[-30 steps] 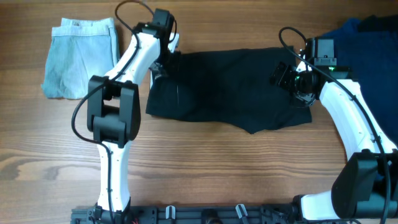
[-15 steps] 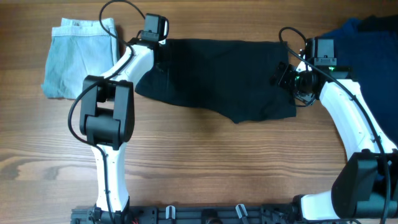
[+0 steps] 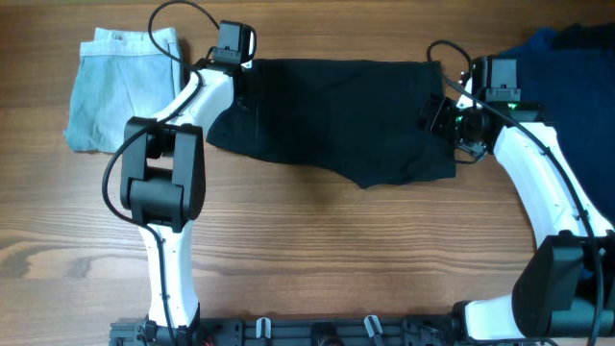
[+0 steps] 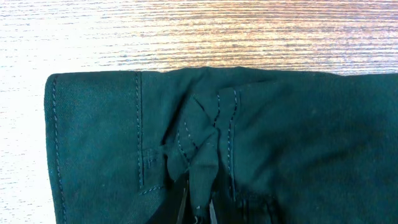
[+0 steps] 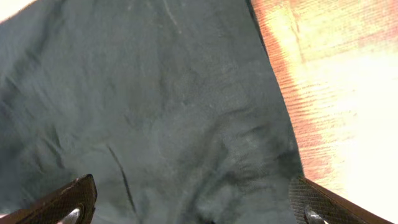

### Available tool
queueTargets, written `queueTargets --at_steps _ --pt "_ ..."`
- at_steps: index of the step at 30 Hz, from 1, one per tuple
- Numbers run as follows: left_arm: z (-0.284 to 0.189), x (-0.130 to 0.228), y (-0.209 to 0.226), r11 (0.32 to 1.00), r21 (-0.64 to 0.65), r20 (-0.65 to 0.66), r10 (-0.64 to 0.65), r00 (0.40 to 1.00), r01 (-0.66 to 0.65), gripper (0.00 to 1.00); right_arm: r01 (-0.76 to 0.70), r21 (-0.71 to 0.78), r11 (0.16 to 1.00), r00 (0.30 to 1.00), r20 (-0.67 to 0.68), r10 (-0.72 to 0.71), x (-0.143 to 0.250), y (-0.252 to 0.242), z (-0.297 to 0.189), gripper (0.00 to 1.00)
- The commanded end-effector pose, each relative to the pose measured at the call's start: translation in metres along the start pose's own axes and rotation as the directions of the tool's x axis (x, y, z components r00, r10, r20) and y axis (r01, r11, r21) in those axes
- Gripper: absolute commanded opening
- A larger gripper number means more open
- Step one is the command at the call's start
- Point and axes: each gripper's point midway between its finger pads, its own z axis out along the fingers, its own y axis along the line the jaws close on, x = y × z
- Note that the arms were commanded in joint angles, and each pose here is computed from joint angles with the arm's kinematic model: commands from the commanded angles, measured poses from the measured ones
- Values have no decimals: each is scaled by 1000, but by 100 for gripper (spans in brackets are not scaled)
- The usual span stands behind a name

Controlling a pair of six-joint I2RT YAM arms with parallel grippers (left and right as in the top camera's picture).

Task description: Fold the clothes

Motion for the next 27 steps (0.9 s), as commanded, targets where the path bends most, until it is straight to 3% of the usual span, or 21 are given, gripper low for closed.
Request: queueTargets --at_steps 1,5,7,11,13,16,18,26,27 --pt "10 26 13 999 -24 -72 -25 997 23 10 160 -12 987 987 22 -159 -8 3 0 100" --pt "10 25 13 999 -23 -69 -24 997 23 9 336 5 942 938 89 -335 -27 6 -6 100" --pt "10 25 13 999 -23 -69 -25 997 23 9 333 -16 943 935 131 -329 -37 15 -14 99" --pt "10 25 13 999 -23 -69 -25 997 23 9 354 -22 935 909 245 -338 -71 25 -29 79" --pt "10 25 13 999 -24 -68 -25 997 23 8 368 -3 930 898 259 -355 -95 18 -23 80" --pt "10 25 13 999 -24 -69 -25 997 23 8 444 45 895 846 308 -435 -134 7 -5 78" --pt "10 26 13 999 -25 -73 -24 997 23 11 585 70 808 744 349 -569 -149 12 31 78" --pt "10 29 14 999 -27 -85 -24 996 22 12 606 -1 796 753 323 -573 -137 1 132 74" --pt "10 29 14 999 -27 -84 -24 996 22 12 608 -22 793 757 318 -571 -132 2 137 69"
